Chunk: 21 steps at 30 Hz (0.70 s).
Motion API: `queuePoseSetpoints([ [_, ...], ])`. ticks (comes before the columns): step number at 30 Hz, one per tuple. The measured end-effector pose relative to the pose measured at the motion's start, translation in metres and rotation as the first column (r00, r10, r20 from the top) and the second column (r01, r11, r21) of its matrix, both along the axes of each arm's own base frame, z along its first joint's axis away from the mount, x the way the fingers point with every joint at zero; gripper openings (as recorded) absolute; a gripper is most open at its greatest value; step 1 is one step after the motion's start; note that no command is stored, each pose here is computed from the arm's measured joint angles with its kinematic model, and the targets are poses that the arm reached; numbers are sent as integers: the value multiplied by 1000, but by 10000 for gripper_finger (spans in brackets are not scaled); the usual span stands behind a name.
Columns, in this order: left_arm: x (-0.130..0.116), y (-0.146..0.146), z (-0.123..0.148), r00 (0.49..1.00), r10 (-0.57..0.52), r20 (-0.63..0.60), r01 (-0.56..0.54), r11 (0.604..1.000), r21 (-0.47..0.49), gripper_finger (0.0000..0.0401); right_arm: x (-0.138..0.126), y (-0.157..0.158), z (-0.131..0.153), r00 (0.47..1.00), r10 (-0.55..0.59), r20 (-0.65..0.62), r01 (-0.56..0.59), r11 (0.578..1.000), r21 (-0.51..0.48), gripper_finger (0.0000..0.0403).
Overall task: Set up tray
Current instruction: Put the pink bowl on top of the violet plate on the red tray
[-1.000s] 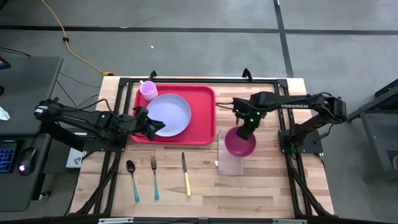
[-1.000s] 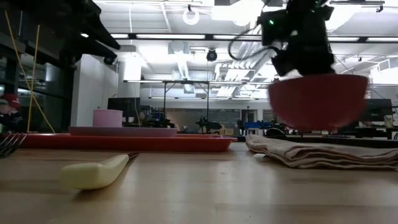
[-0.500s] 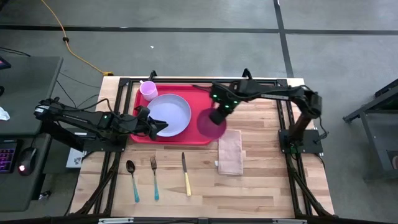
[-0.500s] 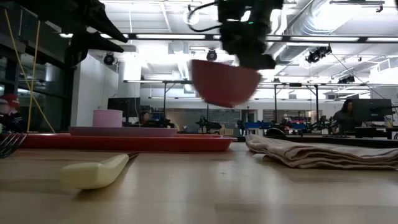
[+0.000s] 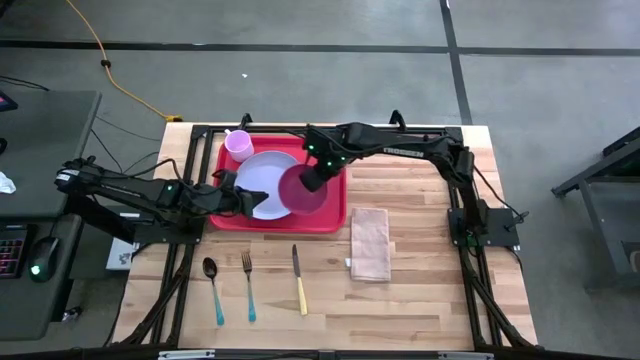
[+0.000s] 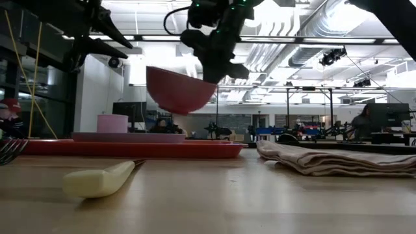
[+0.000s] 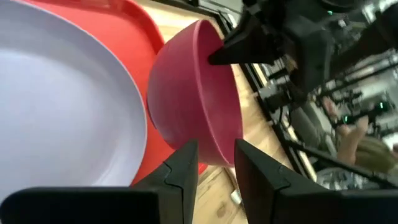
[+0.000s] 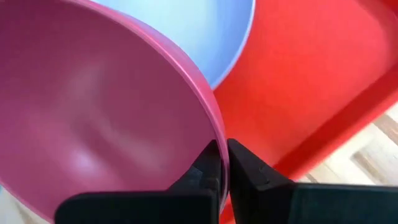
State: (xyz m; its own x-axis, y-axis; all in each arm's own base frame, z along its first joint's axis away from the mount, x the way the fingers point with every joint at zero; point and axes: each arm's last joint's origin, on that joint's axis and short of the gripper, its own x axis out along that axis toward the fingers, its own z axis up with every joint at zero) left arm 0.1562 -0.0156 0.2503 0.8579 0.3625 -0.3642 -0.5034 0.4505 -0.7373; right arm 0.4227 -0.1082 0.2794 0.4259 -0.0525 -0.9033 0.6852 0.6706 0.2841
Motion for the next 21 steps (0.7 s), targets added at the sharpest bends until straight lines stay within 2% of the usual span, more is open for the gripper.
queuePoseSetpoints([
  [7, -1, 2, 1, 995, 95, 39, -93, 993, -71, 133, 5, -2, 8, 996, -68, 57, 71, 996, -48, 0],
  [14, 0, 1, 12, 996, 67, 61, -63, 995, -75, 133, 8, 3, 10, 993, -95, 71, 104, 986, -128, 0],
  [18, 1, 0, 14, 999, 23, 48, -22, 999, -24, 133, 9, 2, 11, 989, -113, 95, 125, 982, -138, 0],
  [21, 2, 0, 13, 999, 15, 39, -14, 1000, -25, 133, 9, 0, 11, 987, -135, 92, 150, 973, -175, 0],
])
